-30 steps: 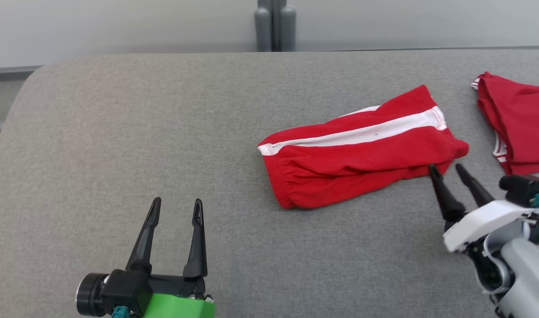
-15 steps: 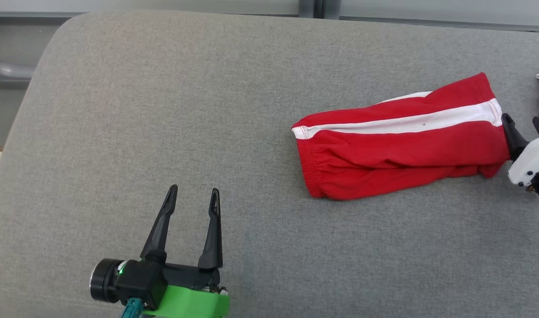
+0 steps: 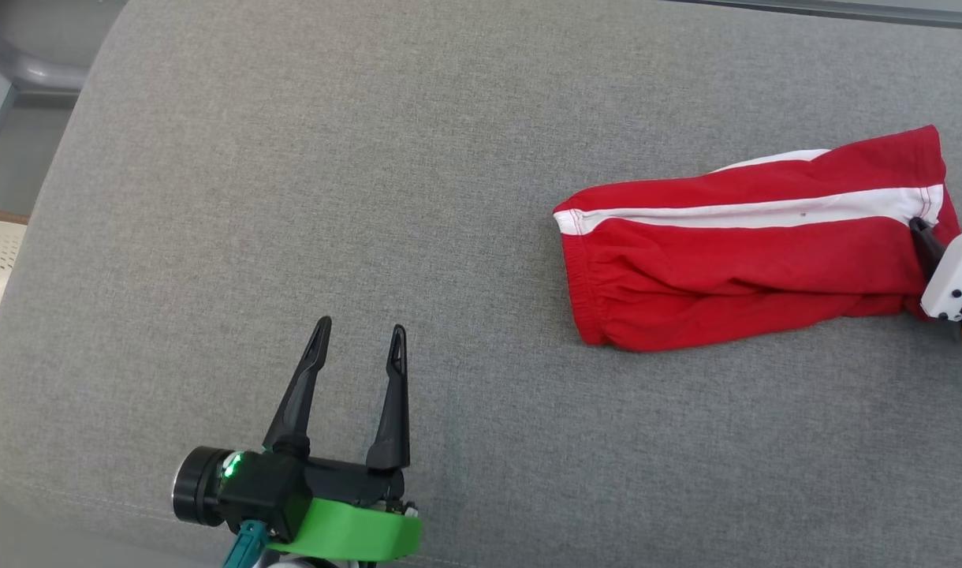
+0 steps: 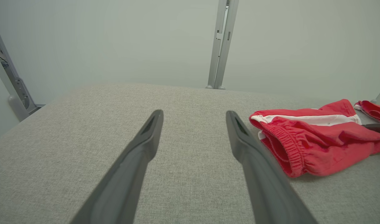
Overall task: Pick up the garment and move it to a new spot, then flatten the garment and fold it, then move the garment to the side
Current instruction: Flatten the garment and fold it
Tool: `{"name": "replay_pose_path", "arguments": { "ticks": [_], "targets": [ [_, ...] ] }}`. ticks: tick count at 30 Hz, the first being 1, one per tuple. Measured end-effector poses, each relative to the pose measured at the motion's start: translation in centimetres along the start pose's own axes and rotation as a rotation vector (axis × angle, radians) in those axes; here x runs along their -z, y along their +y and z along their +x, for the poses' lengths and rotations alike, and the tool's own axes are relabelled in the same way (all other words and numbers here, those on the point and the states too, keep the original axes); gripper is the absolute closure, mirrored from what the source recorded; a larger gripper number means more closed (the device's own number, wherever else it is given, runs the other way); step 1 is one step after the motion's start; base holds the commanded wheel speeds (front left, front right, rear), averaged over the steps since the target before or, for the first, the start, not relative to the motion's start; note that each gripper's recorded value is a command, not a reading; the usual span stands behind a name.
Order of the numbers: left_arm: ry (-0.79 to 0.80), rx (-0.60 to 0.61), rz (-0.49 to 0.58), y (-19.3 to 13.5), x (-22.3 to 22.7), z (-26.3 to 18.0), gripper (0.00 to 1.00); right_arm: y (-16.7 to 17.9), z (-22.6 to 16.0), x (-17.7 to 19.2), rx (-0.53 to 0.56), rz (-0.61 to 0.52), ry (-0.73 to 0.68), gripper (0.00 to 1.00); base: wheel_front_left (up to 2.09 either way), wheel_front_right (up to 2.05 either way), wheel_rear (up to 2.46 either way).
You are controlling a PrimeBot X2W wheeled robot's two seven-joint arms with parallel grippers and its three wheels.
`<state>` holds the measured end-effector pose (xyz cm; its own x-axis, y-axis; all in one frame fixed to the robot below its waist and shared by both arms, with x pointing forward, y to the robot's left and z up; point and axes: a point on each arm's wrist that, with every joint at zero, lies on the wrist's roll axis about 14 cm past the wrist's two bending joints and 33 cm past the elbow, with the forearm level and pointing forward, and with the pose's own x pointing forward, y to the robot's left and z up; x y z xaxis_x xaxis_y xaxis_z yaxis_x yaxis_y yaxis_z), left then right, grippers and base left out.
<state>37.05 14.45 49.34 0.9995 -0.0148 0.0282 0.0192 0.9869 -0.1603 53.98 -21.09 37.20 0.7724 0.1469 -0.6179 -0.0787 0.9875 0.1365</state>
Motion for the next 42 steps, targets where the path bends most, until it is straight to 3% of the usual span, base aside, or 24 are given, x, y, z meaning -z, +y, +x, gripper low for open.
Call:
{"name": "replay_pose_path", "arguments": {
  "ticks": [1,2,10,20,24,27,36,42],
  "targets": [
    [0.001,0.001,0.002,0.0,0.0,0.0,0.00,0.1,0.0,0.0,-0.001,0.000,0.002,0.58,0.00,0.00,0.00],
    [0.001,0.002,0.002,0.0,0.0,0.0,0.00,0.2,0.0,0.1,-0.004,0.000,0.003,1.00,0.00,0.00,0.00],
    [-0.001,0.032,0.004,-0.9,0.1,0.2,0.00,0.4,-1.1,-0.4,-0.018,-0.033,-0.038,1.00,0.00,0.00,0.00],
    [-0.021,0.103,-0.006,-2.9,-0.3,0.7,0.00,-5.6,-5.9,-3.3,0.097,-0.171,-0.130,1.00,0.00,0.00,0.00],
    [-0.028,0.128,-0.010,-3.6,-0.5,0.7,0.00,-5.4,-7.3,-5.0,0.093,-0.220,-0.176,1.00,0.00,0.00,0.00],
    [-0.036,0.141,-0.011,-3.9,-0.8,0.6,0.00,-3.5,-7.7,-6.7,0.059,-0.254,-0.211,1.00,0.00,0.00,0.00],
    [-0.056,0.137,-0.008,-3.8,-1.6,-0.3,0.00,7.0,-8.0,-9.3,-0.160,-0.316,-0.268,1.00,0.00,0.00,0.00],
    [-0.060,0.109,-0.011,-3.1,-1.9,-1.1,0.00,12.6,-8.1,-8.6,-0.276,-0.330,-0.274,1.00,0.00,0.00,0.00]
  ]
}}
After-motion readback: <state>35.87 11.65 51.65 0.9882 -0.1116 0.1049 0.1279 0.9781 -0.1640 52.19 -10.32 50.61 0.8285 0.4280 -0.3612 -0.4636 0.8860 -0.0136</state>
